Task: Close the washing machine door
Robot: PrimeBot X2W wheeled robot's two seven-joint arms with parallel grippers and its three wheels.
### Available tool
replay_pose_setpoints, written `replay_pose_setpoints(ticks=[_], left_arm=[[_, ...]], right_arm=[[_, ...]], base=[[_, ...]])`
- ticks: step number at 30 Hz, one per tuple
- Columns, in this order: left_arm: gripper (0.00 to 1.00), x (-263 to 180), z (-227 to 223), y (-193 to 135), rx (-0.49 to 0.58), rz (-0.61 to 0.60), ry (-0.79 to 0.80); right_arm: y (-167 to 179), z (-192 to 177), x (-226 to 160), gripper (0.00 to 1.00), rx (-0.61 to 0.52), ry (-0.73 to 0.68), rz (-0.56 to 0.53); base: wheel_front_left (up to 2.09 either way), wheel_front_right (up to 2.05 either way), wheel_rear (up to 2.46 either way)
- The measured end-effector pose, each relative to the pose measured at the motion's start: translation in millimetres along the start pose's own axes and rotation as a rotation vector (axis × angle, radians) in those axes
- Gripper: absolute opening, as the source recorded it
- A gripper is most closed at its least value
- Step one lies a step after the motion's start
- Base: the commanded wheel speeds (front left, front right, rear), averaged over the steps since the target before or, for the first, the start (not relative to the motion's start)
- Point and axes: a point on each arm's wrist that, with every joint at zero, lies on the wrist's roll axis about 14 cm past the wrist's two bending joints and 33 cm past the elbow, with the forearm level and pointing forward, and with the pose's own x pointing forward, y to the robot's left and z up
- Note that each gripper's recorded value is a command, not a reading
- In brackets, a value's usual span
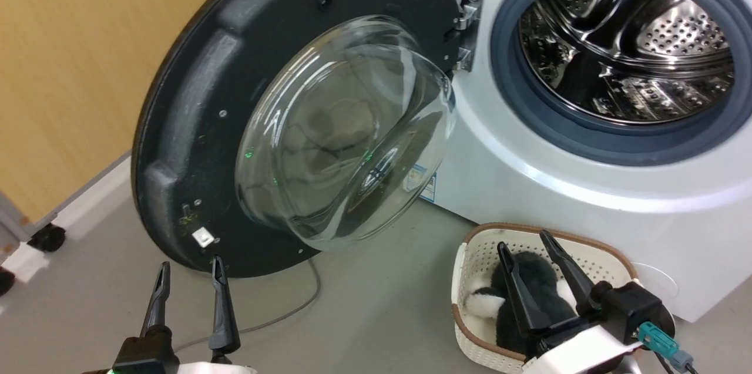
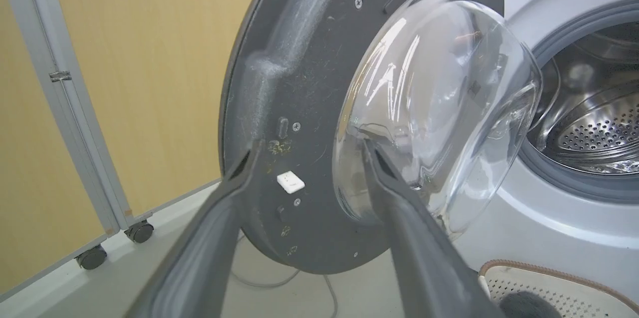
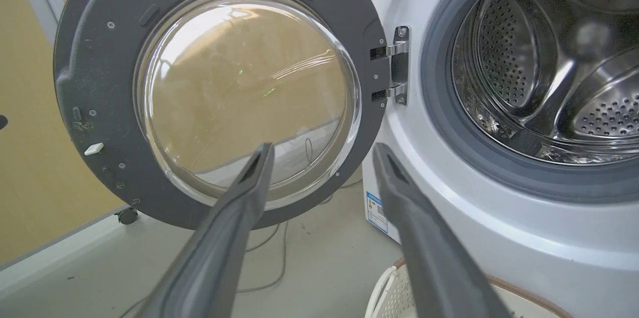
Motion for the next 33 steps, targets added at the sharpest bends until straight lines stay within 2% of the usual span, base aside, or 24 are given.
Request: replay_pose_setpoints(ticks=[10,11,13,14,19,27,29,30,32,33], left_arm=[[1.00,-4.0,4.5,17.0,0.008,0.052,-0.018],[0.77,-4.2,4.1,18.0,0.010,0.054,-0.016],[0.04,-4.1,4.2,18.3,0.011,0.051,-0.017],[0.00,-4.1,4.7,17.9,0.013,0.048,-0.018],[0.00,-1.2,19.8,27.9,-0.012,0.076,-0.064],[0.00,37.0,65.0,77.2,-0.069,0.121,-0.212],[0.00,52.1,70.9,96.6,-0.133,0.151,-0.234],[0.00,60.2,71.3,105.7,-0.210,0.172,-0.232],[0.00,77.3,67.2,122.2,-0.433,0.228,-0.209],[0.00,86.4,64.6,125.2,-0.479,0.217,-0.178]], right_arm=[[9.2,-5.2,6.3,1.00,0.026,0.003,0.033],[9.2,-5.4,6.4,1.00,0.026,0.003,0.033],[9.4,-5.0,6.4,1.00,0.027,0.000,0.033],[9.3,-5.0,6.4,1.00,0.027,-0.001,0.033],[8.0,-4.8,6.5,1.00,0.028,-0.002,0.030],[-5.0,-7.1,7.9,1.00,0.022,-0.006,0.007],[-9.3,-8.5,7.8,1.00,0.022,-0.005,-0.001],[-11.9,-9.3,7.6,1.00,0.021,-0.004,-0.006],[-15.1,-10.4,6.9,1.00,0.023,-0.004,-0.014],[-16.4,-10.6,6.3,1.00,0.024,-0.005,-0.017]], base=[[0.00,0.00,0.00],[0.00,0.00,0.00],[0.00,0.00,0.00],[0.00,0.00,0.00],[0.00,0.00,0.00],[0.00,0.00,0.00],[0.00,0.00,0.00],[0.00,0.00,0.00],[0.00,0.00,0.00],[0.00,0.00,0.00]])
